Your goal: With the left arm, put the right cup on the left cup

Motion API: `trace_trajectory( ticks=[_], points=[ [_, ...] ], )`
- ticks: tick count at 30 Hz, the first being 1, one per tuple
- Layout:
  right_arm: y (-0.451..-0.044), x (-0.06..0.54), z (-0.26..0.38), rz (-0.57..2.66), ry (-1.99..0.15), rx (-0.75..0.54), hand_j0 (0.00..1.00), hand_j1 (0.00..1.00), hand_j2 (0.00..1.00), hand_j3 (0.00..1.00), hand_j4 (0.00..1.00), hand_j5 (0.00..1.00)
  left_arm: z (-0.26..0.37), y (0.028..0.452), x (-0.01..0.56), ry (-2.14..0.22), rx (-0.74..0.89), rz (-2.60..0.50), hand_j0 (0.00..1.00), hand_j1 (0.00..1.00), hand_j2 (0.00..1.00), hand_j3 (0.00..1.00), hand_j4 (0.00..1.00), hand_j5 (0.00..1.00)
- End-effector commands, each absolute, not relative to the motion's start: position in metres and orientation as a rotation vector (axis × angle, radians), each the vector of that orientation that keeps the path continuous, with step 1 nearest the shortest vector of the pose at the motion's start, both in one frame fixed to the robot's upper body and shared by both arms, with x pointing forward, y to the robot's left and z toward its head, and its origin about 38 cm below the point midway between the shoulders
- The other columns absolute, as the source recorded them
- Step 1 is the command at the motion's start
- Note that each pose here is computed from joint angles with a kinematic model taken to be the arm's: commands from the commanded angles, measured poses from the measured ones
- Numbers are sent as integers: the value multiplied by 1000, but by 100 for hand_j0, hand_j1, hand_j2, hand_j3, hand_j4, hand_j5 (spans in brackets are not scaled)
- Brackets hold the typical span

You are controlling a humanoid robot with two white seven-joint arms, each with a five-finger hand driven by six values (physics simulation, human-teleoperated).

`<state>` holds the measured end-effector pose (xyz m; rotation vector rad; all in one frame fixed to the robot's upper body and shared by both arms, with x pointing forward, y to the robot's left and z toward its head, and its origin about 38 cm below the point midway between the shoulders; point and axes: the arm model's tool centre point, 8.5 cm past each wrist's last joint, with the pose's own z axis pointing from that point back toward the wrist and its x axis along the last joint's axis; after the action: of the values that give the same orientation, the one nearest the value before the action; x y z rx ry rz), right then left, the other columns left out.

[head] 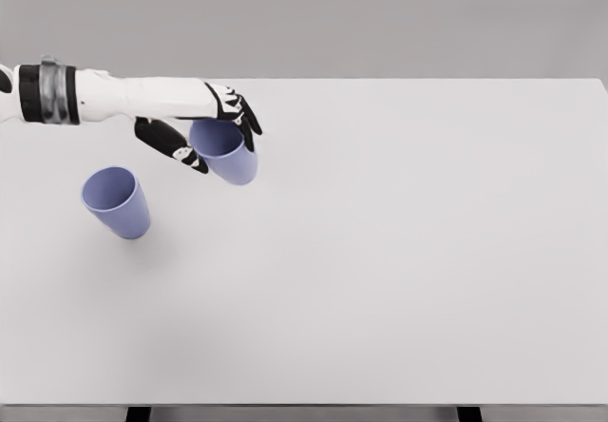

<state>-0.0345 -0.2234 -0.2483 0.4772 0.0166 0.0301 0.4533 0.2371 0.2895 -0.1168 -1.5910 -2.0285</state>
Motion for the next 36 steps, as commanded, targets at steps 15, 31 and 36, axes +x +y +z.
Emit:
trace_trajectory(
  ticks=[15, 31, 36],
  points=[
    [-223, -35, -248, 31, 17, 478, 100, 100, 100, 100, 100, 100, 339, 308, 434, -1574, 24, -1960, 51, 51, 51, 51, 51, 51],
    [-223, -35, -248, 31, 17, 478, 100, 100, 100, 100, 100, 100, 362, 364, 405, -1497, 169, -1938, 52, 52, 52, 52, 52, 52],
    [-223, -35, -248, 31, 17, 478, 100, 100, 100, 100, 100, 100, 363, 369, 401, -1485, 179, -1936, 53, 53, 53, 53, 53, 53]
  ],
)
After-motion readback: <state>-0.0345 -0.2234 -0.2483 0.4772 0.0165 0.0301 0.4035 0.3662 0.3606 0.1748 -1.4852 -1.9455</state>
